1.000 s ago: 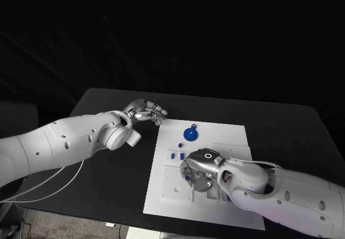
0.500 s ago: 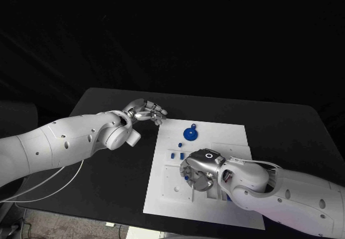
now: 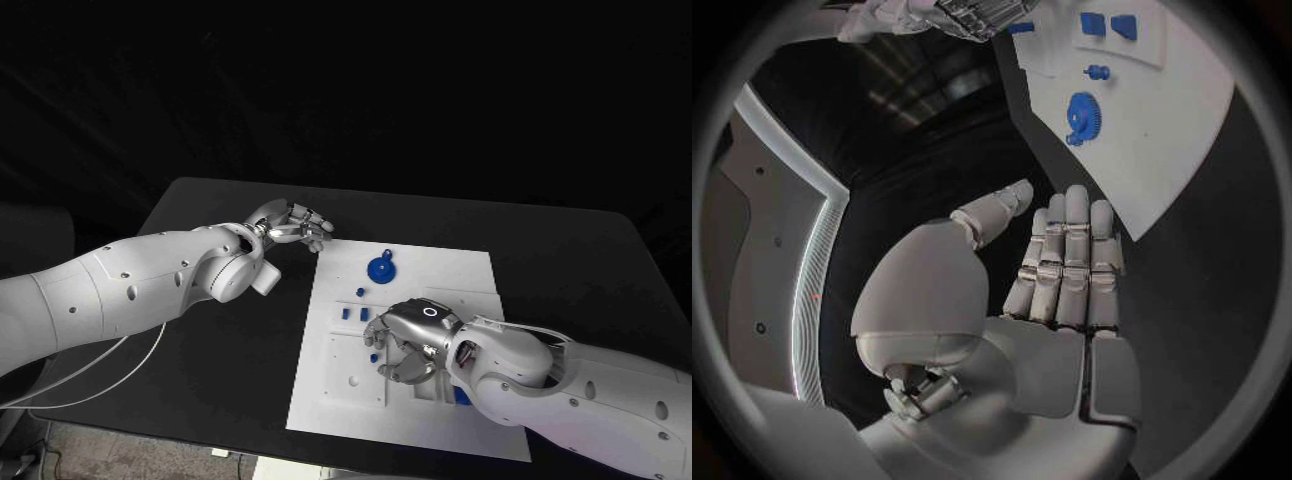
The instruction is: Assemble the parts on the task board
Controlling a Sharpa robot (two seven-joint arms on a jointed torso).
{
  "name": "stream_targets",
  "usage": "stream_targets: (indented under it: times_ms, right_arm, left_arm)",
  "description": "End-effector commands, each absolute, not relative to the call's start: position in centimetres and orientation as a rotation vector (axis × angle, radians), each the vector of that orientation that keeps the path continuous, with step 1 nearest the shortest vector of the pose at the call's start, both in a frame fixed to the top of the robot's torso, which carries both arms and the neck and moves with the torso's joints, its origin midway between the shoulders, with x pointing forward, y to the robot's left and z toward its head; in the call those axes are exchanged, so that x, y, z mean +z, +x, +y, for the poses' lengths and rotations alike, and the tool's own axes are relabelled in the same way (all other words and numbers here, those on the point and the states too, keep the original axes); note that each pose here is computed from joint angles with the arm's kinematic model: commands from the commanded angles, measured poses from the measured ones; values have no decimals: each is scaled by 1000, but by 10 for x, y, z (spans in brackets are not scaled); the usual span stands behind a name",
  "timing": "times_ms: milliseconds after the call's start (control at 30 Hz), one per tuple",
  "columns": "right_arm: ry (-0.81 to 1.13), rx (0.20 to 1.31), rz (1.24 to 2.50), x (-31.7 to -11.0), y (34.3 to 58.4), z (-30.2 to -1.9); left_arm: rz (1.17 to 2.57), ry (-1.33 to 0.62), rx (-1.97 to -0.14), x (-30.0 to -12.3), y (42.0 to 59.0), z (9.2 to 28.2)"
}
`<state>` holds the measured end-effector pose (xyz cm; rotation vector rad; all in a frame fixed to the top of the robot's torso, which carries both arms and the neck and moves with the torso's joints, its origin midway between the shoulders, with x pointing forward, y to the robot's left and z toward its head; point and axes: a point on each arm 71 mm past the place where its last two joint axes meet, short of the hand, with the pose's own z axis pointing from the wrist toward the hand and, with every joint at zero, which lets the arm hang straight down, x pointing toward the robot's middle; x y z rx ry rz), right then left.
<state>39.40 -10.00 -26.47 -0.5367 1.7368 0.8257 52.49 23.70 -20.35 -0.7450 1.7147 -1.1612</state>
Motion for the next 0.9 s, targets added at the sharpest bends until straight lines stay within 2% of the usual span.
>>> stream_targets:
  times_ms: [33,333,500,733,900]
  right_arm:
    - [-479,871,1718,-259,391,-103]
    - [-353,880,1720,-226,408,-128]
    - [-369,809,1710,-203,427,-155]
    - [-357,684,1789,-204,442,-195]
    - [-369,630,1841,-209,444,-205]
  left_arm:
    - [1720,-740,-1172,-203,525,236]
    - [1718,-742,-1168,-204,526,238]
    - [1720,-744,-1165,-205,526,238]
    - [1721,-748,-1162,-207,527,239]
    - [1723,-750,-1160,-208,527,240]
